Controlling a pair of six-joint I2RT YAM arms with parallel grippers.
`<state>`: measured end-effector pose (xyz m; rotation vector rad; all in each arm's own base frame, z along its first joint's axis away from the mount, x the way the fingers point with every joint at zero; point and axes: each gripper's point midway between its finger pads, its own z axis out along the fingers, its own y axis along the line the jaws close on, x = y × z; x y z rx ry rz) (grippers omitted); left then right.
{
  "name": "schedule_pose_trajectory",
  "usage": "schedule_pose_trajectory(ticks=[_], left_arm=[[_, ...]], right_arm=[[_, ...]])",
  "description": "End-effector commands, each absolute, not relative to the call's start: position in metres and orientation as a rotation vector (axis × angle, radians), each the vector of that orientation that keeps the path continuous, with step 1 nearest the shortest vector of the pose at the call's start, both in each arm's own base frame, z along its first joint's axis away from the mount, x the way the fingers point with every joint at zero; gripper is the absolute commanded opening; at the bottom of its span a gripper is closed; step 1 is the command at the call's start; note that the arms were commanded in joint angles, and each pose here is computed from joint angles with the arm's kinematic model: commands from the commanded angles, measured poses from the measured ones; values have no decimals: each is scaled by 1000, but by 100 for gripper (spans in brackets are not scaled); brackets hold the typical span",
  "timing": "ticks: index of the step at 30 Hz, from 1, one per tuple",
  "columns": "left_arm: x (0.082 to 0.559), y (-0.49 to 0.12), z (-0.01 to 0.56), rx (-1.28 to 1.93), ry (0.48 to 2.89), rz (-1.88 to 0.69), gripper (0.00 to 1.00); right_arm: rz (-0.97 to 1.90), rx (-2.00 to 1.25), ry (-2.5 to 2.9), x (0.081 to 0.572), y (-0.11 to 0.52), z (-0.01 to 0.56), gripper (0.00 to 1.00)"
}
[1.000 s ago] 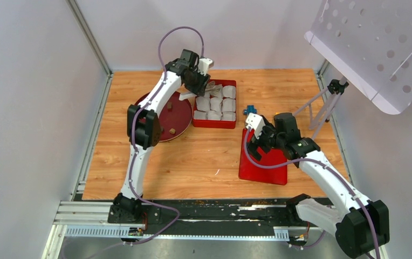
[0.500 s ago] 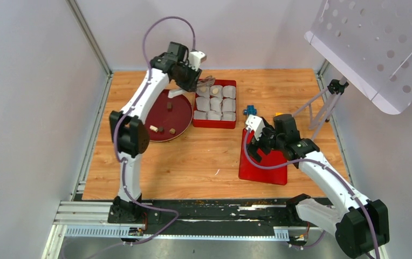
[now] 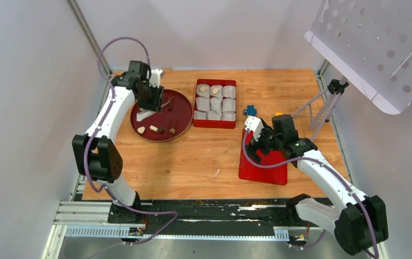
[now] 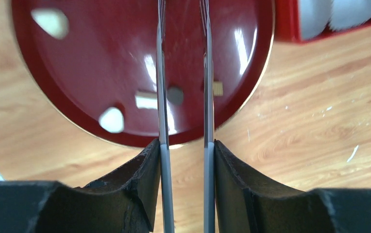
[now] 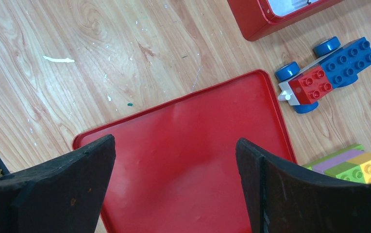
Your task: Pack the chocolate
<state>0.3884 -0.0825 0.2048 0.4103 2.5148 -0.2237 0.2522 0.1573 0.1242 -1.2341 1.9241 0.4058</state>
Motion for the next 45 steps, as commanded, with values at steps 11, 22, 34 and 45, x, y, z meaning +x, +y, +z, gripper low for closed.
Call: schedule_pose_trajectory(ticks=[11,22,34,45], left_arm=[[415,-86,175,252,2528,-208,51],[444,-86,161,258,2549,-169,52],[433,-83,150,249,2594,-171,53],[422,-83,131,224,2656,-185,52]], right_arm=[[397,-1206,1857,252,156,139,94],[391,-1188,1864,254,152,139,94],[387,-1175,1872,255,148,138,94],[380,-1167,1874,255,145,139,94]])
